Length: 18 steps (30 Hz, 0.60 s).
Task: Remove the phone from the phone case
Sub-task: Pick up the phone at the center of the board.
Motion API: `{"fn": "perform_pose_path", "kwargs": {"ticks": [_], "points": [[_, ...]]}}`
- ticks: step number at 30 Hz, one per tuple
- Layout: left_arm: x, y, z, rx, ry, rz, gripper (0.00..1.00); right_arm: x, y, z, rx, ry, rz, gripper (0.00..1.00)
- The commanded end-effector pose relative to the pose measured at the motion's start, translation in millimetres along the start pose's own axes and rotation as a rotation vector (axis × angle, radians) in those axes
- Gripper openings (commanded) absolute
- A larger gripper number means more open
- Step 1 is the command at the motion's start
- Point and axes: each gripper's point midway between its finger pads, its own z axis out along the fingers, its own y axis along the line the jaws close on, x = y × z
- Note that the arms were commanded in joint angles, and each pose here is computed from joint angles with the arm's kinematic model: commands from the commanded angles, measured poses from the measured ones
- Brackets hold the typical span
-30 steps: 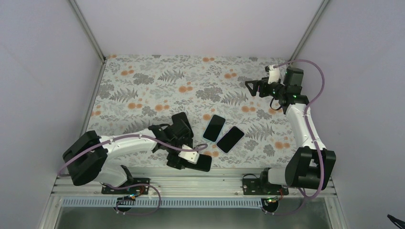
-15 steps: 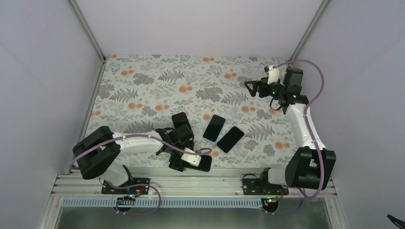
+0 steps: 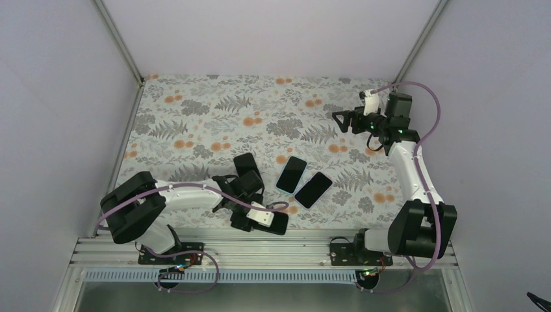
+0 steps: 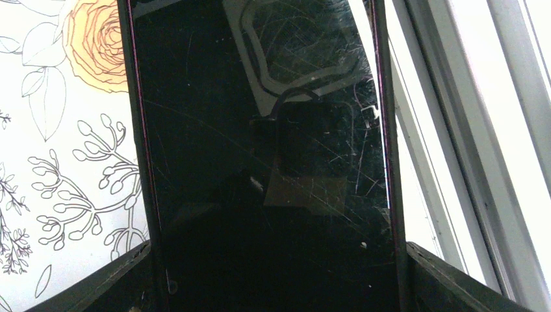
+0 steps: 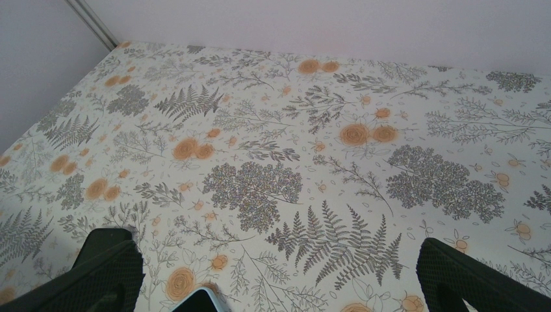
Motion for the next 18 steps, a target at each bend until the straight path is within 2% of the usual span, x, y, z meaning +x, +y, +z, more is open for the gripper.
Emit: {"fn": "perform_pose_path", "kwargs": {"ticks": [1,5,11,18], "points": [[-4.4,9.3,0.1,-0.033,-0.003,-0.013,0.67,-2.6,2.7,1.7,-0.014,-0.002,-0.013,0.99],[-16.5,19.9,-14.4,-0.068,-0.023,-0.012,0.55,-5.2,3.0,1.5,-0.016,-0.007,-0.014,0.99],[-32.0,39.3,-47.1,-0.141,-0.027,0.013,0.49,-10.4,2.2,6.0,-0.028,-0.007,0.018,0.99],[-35.9,49.5,-81.4,-0.233,-0.018,0.156,0.44,-1.8,9.5,8.4,-0.04,-0.016,0.1,0.99]]}}
